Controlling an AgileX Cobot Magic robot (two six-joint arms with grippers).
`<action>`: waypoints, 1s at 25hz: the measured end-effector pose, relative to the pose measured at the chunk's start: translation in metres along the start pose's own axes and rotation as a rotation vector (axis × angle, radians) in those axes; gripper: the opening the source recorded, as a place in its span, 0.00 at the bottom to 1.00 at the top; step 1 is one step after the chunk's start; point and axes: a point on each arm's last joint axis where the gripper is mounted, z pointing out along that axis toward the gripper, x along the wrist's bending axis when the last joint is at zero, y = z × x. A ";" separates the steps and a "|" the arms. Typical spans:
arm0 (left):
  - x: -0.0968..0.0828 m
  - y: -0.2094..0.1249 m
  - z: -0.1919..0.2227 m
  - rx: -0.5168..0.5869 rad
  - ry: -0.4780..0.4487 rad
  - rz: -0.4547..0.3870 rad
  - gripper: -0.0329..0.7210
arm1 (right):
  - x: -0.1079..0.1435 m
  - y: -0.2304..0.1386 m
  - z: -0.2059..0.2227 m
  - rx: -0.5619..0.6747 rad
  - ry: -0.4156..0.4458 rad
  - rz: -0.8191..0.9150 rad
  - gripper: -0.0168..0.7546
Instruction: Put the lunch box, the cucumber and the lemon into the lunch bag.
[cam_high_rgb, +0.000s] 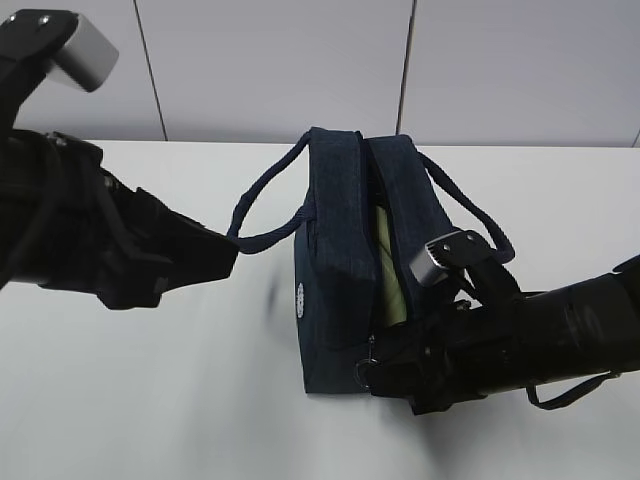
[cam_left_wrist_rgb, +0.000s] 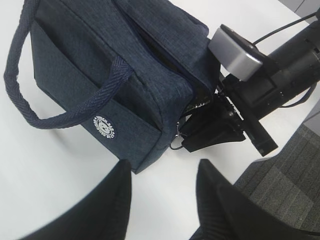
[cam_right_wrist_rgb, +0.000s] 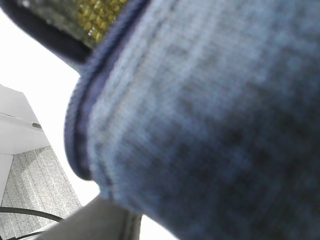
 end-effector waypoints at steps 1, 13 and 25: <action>0.000 0.000 0.000 0.000 0.000 0.000 0.43 | 0.000 0.000 0.000 0.000 0.000 0.000 0.19; 0.000 0.000 0.000 0.000 0.000 0.000 0.43 | 0.000 0.000 0.000 0.001 -0.002 -0.012 0.05; 0.000 0.000 0.000 0.000 0.000 0.000 0.43 | 0.000 -0.017 0.011 0.009 0.056 0.087 0.29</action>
